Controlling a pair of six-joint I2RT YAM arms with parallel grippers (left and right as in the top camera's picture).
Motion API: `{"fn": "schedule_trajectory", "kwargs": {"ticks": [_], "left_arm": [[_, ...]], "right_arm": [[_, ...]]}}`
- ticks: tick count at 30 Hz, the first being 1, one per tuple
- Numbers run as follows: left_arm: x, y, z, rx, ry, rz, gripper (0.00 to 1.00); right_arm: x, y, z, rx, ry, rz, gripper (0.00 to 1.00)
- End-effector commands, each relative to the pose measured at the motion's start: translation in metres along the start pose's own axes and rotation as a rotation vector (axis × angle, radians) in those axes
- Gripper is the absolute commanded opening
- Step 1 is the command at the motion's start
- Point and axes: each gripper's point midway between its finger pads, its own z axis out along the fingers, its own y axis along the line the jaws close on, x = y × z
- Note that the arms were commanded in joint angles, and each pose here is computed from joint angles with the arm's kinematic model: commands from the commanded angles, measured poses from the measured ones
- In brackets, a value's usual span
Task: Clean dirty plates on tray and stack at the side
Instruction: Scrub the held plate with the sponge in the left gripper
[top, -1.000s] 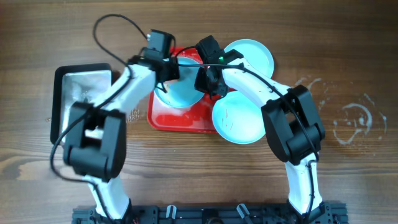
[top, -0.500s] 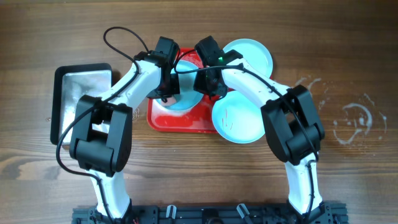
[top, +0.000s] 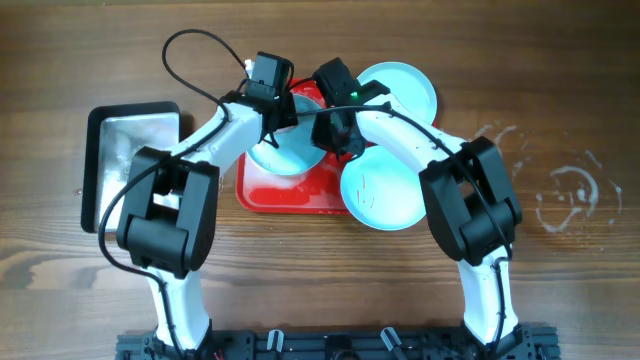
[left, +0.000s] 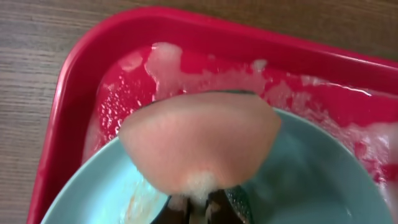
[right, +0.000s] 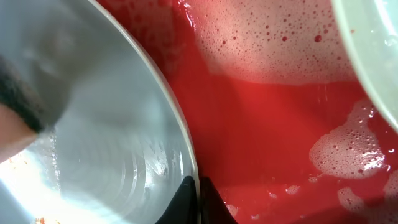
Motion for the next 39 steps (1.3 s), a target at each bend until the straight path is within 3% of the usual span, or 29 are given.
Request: {"fn": "schedule_trajectory", "kwargs": {"ticks": [1, 7, 10, 12, 16, 21, 24, 28, 32, 37, 39], "left_arm": [[0.027, 0.05, 0.014, -0.248, 0.056, 0.015, 0.04], [0.054, 0.116, -0.019, -0.603, 0.162, 0.132, 0.04], [0.068, 0.119, -0.024, -0.608, 0.234, 0.152, 0.04], [0.08, 0.109, -0.02, -0.538, 0.293, 0.149, 0.04], [0.122, 0.047, -0.013, -0.147, 0.508, 0.103, 0.04], [0.146, -0.005, -0.027, 0.182, 0.65, 0.104, 0.04], [0.155, -0.017, -0.038, 0.271, 0.711, 0.095, 0.04], [0.168, -0.011, -0.049, 0.261, 0.78, 0.105, 0.04], [0.159, 0.016, -0.036, 0.08, 0.712, 0.119, 0.04], [0.108, 0.079, -0.014, -0.354, 0.413, -0.012, 0.04], [0.085, 0.094, -0.012, -0.458, 0.279, -0.061, 0.04]], "right_arm": [[0.007, -0.007, 0.01, 0.023, 0.027, -0.02, 0.04], [0.007, -0.005, 0.01, 0.015, 0.026, -0.021, 0.04], [0.007, -0.004, 0.01, 0.007, 0.027, -0.025, 0.04], [0.007, -0.004, 0.01, 0.007, 0.027, -0.026, 0.04], [0.007, -0.004, 0.01, 0.007, 0.027, -0.027, 0.04], [0.007, -0.004, 0.01, 0.007, 0.027, -0.027, 0.04], [0.007, -0.004, 0.01, 0.007, 0.028, -0.028, 0.04], [0.007, -0.004, 0.01, 0.007, 0.027, -0.028, 0.04], [0.006, -0.003, 0.01, 0.006, 0.027, -0.027, 0.04], [0.007, -0.004, 0.01, 0.007, 0.027, -0.028, 0.04], [0.007, -0.004, 0.01, 0.007, 0.027, -0.028, 0.04]]}}
